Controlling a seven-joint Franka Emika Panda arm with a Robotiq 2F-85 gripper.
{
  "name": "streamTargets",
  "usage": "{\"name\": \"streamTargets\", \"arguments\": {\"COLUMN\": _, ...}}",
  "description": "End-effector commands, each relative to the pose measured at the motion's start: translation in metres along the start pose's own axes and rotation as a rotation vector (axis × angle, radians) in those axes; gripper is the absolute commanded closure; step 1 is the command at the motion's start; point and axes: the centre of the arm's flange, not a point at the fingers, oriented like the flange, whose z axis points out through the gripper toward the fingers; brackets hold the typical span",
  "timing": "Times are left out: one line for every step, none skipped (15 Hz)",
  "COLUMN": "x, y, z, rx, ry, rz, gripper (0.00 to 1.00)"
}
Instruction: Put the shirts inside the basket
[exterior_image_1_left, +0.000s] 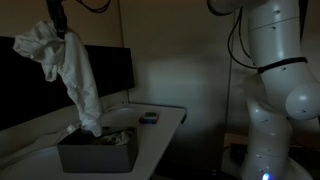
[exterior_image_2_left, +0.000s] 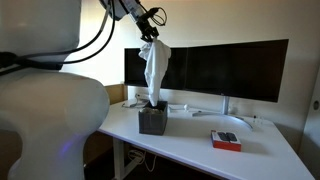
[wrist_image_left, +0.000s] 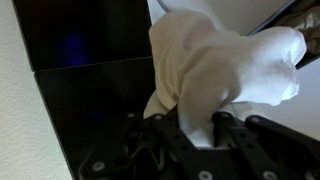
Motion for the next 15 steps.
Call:
{"name": "streamTargets", "arguments": {"x": -0.011, "y": -0.016, "z": 0.014, "rx": 0.04, "ry": -0.022, "rz": 0.012, "gripper": 0.89}}
{"name": "streamTargets", "arguments": {"x": -0.011, "y": -0.02, "z": 0.019, "rx": 0.052, "ry": -0.026, "rz": 0.009, "gripper": 0.9}}
{"name": "streamTargets", "arguments": {"x": -0.011, "y": -0.026, "z": 0.026, "rx": 0.066, "ry": -0.031, "rz": 0.004, "gripper": 0.9}}
{"name": "streamTargets", "arguments": {"x": -0.011, "y": -0.032, "z": 0.034, "rx": 0.084, "ry": -0.033, "rz": -0.001, "gripper": 0.9}}
{"name": "streamTargets", "arguments": {"x": -0.012, "y": -0.042, "z": 0.044, "rx": 0.11, "ry": -0.031, "rz": -0.005, "gripper": 0.9}}
{"name": "streamTargets", "arguments": {"x": -0.012, "y": -0.051, "z": 0.055, "rx": 0.139, "ry": -0.029, "rz": -0.005, "gripper": 0.9}}
{"name": "streamTargets", "arguments": {"x": -0.013, "y": -0.061, "z": 0.066, "rx": 0.174, "ry": -0.025, "rz": -0.002, "gripper": 0.9}}
{"name": "streamTargets", "arguments": {"x": -0.015, "y": -0.072, "z": 0.077, "rx": 0.208, "ry": -0.024, "rz": 0.004, "gripper": 0.9}}
{"name": "streamTargets", "arguments": {"x": -0.019, "y": -0.087, "z": 0.093, "rx": 0.25, "ry": -0.03, "rz": 0.018, "gripper": 0.9}}
{"name": "streamTargets", "arguments": {"x": -0.022, "y": -0.098, "z": 0.104, "rx": 0.284, "ry": -0.029, "rz": 0.032, "gripper": 0.9}}
{"name": "streamTargets", "arguments": {"x": -0.031, "y": -0.115, "z": 0.123, "rx": 0.321, "ry": -0.044, "rz": 0.066, "gripper": 0.9}}
{"name": "streamTargets", "arguments": {"x": -0.038, "y": -0.125, "z": 0.138, "rx": 0.349, "ry": -0.057, "rz": 0.093, "gripper": 0.9}}
{"name": "streamTargets", "arguments": {"x": -0.049, "y": -0.141, "z": 0.157, "rx": 0.38, "ry": -0.076, "rz": 0.131, "gripper": 0.9}}
{"name": "streamTargets", "arguments": {"x": -0.057, "y": -0.153, "z": 0.172, "rx": 0.408, "ry": -0.093, "rz": 0.163, "gripper": 0.9}}
{"name": "streamTargets", "arguments": {"x": -0.066, "y": -0.17, "z": 0.191, "rx": 0.443, "ry": -0.115, "rz": 0.205, "gripper": 0.9}}
